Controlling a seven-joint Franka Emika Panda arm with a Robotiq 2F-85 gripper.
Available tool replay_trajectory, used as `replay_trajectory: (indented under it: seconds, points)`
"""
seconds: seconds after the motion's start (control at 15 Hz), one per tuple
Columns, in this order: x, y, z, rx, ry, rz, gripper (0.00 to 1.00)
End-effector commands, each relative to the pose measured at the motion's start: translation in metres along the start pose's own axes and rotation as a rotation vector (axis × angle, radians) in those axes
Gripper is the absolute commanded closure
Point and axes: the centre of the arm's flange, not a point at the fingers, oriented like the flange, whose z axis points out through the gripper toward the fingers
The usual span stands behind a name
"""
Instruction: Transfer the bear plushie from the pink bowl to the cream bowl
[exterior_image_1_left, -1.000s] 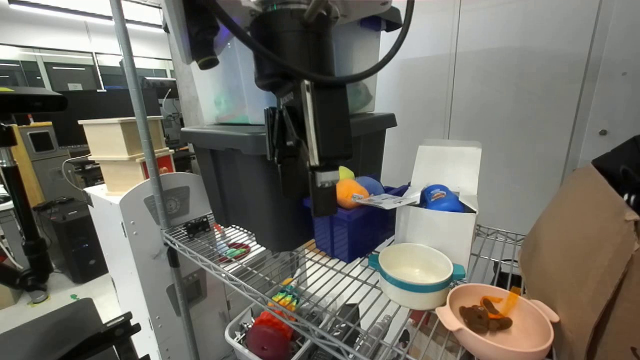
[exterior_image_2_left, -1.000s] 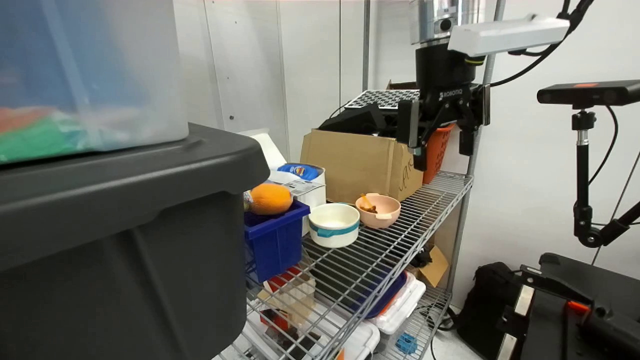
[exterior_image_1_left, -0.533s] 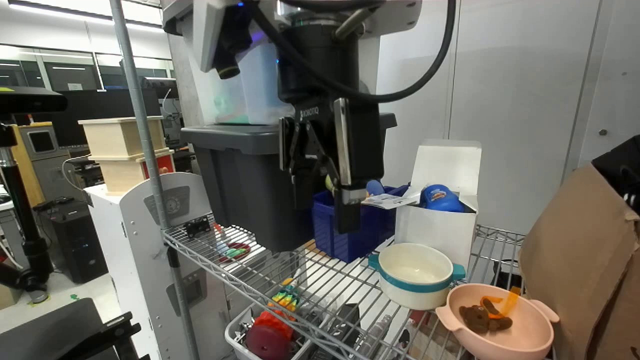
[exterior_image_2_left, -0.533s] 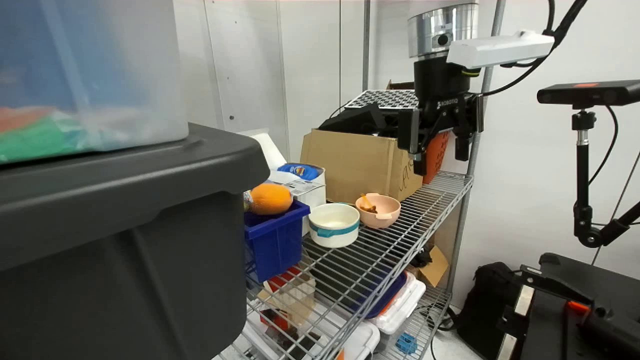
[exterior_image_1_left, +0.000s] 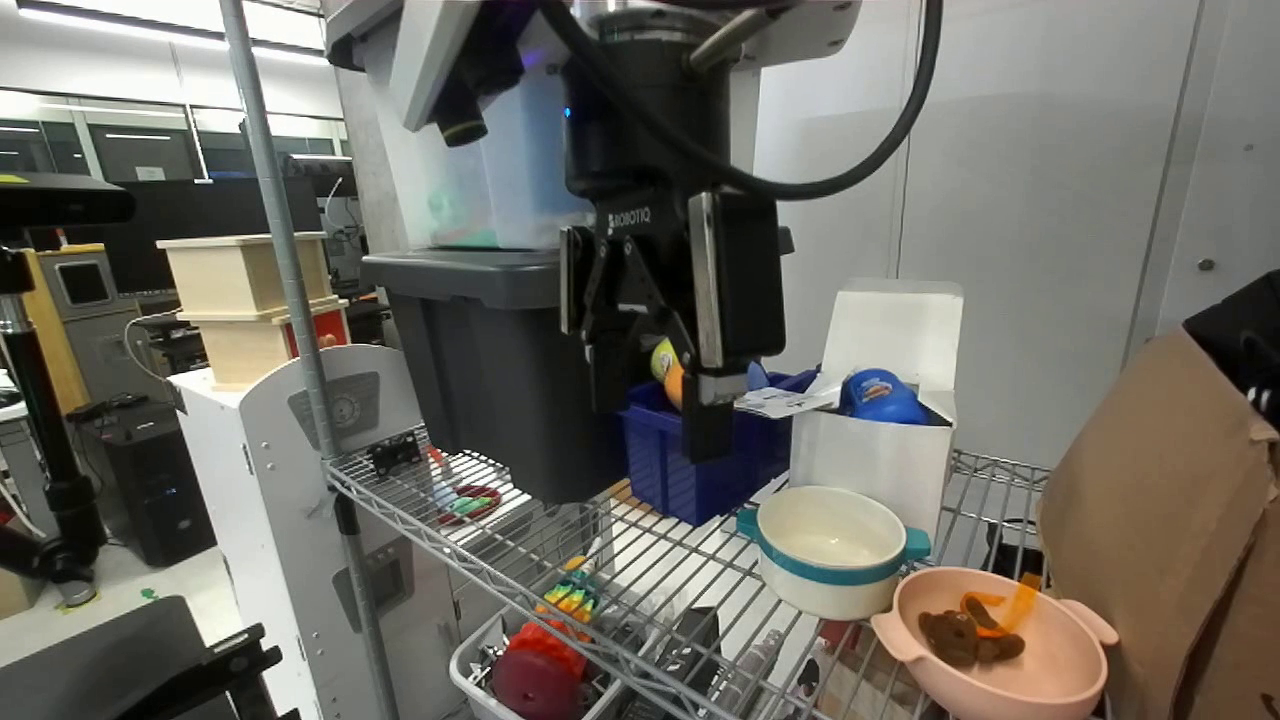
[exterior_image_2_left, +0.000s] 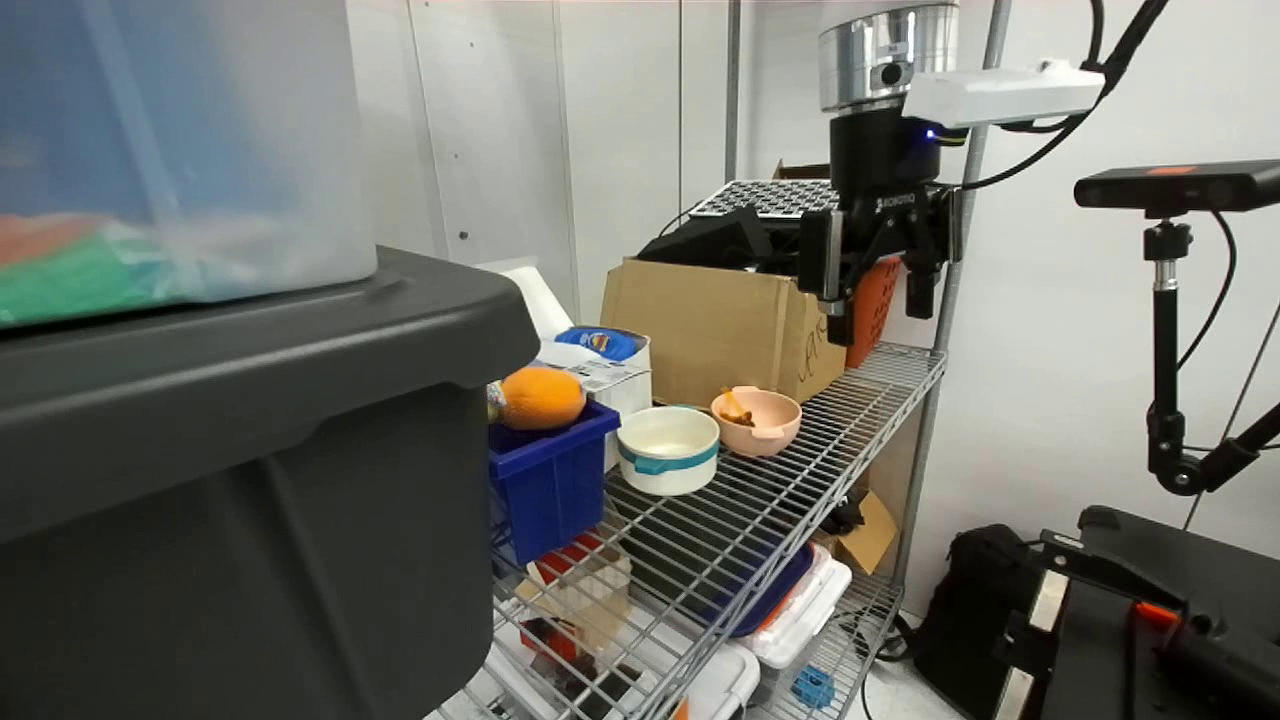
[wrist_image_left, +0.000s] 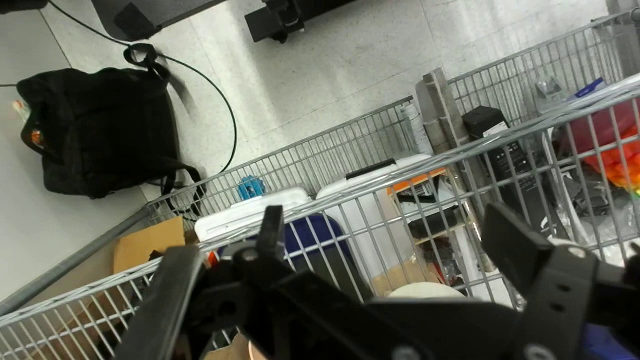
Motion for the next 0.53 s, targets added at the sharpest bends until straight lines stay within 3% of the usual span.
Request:
replay_trajectory:
  seconds: [0.0,0.47]
  points:
    - [0.000,0.000,0.000,0.000,0.000,0.000,0.00]
    - [0.005,-0.002,0.010,-0.004,0.004,-0.002,0.00]
